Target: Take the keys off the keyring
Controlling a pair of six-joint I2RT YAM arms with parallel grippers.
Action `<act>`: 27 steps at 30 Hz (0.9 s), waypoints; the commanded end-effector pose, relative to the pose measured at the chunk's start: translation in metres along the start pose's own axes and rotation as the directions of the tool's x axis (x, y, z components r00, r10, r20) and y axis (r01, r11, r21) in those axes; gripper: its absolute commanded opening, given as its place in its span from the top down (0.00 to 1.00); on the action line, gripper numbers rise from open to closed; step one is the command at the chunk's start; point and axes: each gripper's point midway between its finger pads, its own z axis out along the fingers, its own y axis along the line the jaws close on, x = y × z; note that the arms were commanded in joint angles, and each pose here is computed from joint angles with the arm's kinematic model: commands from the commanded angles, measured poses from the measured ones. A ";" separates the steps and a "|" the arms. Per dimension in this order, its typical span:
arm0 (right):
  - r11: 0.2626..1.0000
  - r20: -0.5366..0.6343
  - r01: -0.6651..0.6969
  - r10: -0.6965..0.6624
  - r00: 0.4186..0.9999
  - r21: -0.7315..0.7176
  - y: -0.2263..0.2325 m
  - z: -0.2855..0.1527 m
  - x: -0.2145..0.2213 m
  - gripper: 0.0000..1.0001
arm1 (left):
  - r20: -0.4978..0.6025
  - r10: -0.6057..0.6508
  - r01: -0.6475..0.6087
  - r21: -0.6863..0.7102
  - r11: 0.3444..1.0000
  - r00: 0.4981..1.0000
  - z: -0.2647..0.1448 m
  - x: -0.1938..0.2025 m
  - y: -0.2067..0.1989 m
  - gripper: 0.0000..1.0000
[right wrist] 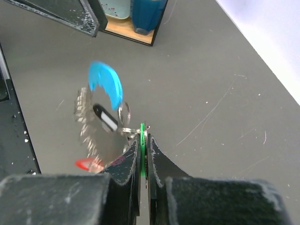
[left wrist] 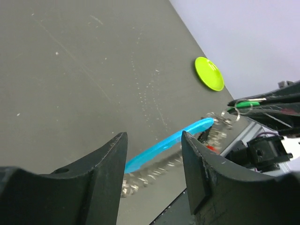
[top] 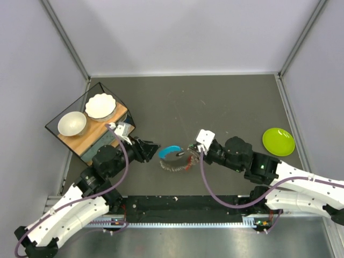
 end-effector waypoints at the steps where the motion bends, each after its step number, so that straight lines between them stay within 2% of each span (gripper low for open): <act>1: 1.000 0.122 -0.001 0.000 0.992 0.010 -0.010 -0.008 -0.049 1.00 | 0.027 0.119 -0.122 0.205 0.971 0.993 -0.009 -0.011 -0.038 0.47; 7: 0.999 0.146 0.004 0.002 0.989 -0.039 -0.003 -0.016 -0.056 1.00 | 0.013 0.217 -0.198 0.470 0.860 0.976 -0.020 -0.005 -0.086 0.53; 10: 0.997 0.165 0.016 -0.003 0.986 -0.077 0.003 -0.019 -0.059 1.00 | 0.030 0.247 -0.223 0.543 0.810 0.969 -0.023 -0.006 -0.100 0.54; 19: 0.995 0.178 0.028 -0.010 0.984 -0.099 0.006 -0.026 -0.061 1.00 | 0.042 0.334 -0.280 0.647 0.709 0.942 -0.026 -0.005 -0.122 0.54; 24: 0.975 0.225 0.082 -0.035 0.974 -0.205 0.025 -0.033 -0.066 1.00 | 0.093 0.381 -0.345 0.654 0.673 0.920 -0.022 -0.005 -0.124 0.54; 27: 0.943 0.275 0.170 -0.090 0.957 -0.285 0.041 -0.038 -0.066 1.00 | 0.099 0.393 -0.348 0.688 0.636 0.914 -0.025 -0.006 -0.131 0.54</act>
